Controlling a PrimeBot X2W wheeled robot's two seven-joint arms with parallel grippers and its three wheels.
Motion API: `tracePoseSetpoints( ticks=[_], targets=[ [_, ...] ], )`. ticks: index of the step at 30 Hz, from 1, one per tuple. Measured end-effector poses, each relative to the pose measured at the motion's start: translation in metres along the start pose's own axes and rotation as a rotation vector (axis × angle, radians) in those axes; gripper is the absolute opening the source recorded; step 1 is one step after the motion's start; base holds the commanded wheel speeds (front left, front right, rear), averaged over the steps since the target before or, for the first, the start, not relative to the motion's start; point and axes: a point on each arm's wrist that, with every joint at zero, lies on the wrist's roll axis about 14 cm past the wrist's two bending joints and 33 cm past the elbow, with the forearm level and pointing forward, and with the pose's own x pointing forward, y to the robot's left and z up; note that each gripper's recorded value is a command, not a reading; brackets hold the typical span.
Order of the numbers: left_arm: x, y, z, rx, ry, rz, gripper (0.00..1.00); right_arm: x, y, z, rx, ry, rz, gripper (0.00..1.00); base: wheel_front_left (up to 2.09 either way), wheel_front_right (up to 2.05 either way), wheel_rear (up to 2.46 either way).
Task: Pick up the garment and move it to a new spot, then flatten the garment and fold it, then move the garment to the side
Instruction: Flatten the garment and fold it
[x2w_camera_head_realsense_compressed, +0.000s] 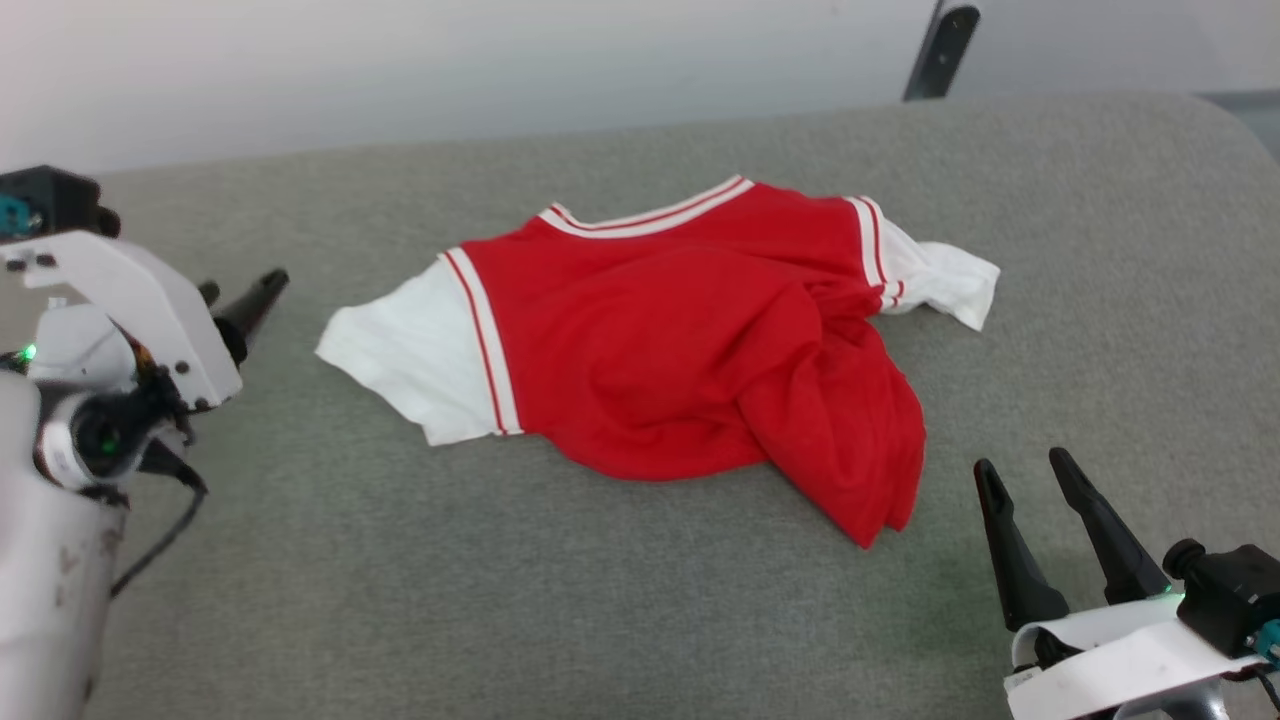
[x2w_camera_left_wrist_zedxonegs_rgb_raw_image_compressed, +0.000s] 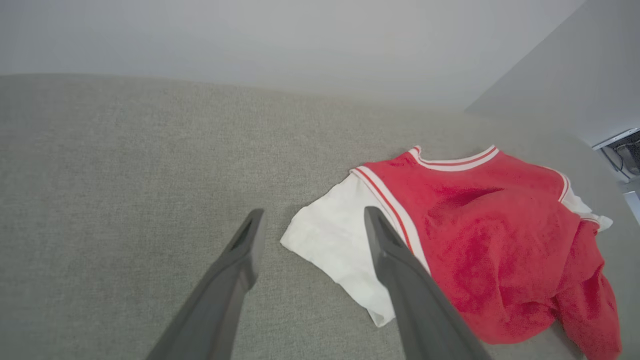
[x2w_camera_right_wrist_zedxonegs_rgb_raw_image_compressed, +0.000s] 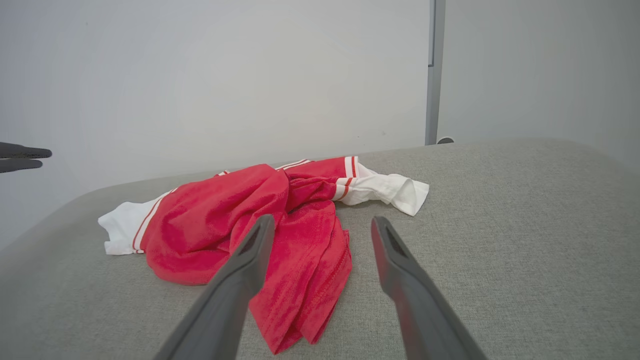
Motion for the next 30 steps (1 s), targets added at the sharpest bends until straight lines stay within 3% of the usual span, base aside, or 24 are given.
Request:
tracePoseSetpoints(
  ticks=[3, 8, 12, 23, 30],
  targets=[
    [0.018, 0.008, -0.024, -0.010, 0.180, 0.027, 1.00, 0.002, -0.004, -0.005, 0.004, 0.008, -0.014, 1.00, 0.00, 0.00, 0.00],
    [0.039, 0.010, -0.064, -0.123, 0.425, 0.026, 1.00, 0.006, -0.011, -0.014, 0.005, 0.026, -0.041, 1.00, 0.00, 0.00, 0.00],
    [0.057, 0.004, -0.062, -0.144, 0.437, 0.010, 1.00, 0.009, -0.019, -0.019, -0.002, 0.038, -0.062, 1.00, 0.00, 0.00, 0.00],
    [0.098, 0.023, -0.068, 0.010, 0.427, 0.067, 1.00, 0.021, -0.025, -0.035, -0.015, 0.076, -0.074, 1.00, 0.00, 0.00, 0.00],
    [0.109, 0.017, -0.085, -0.051, 0.514, 0.028, 1.00, 0.021, -0.031, -0.042, -0.012, 0.092, -0.099, 1.00, 0.00, 0.00, 0.00]
  ],
)
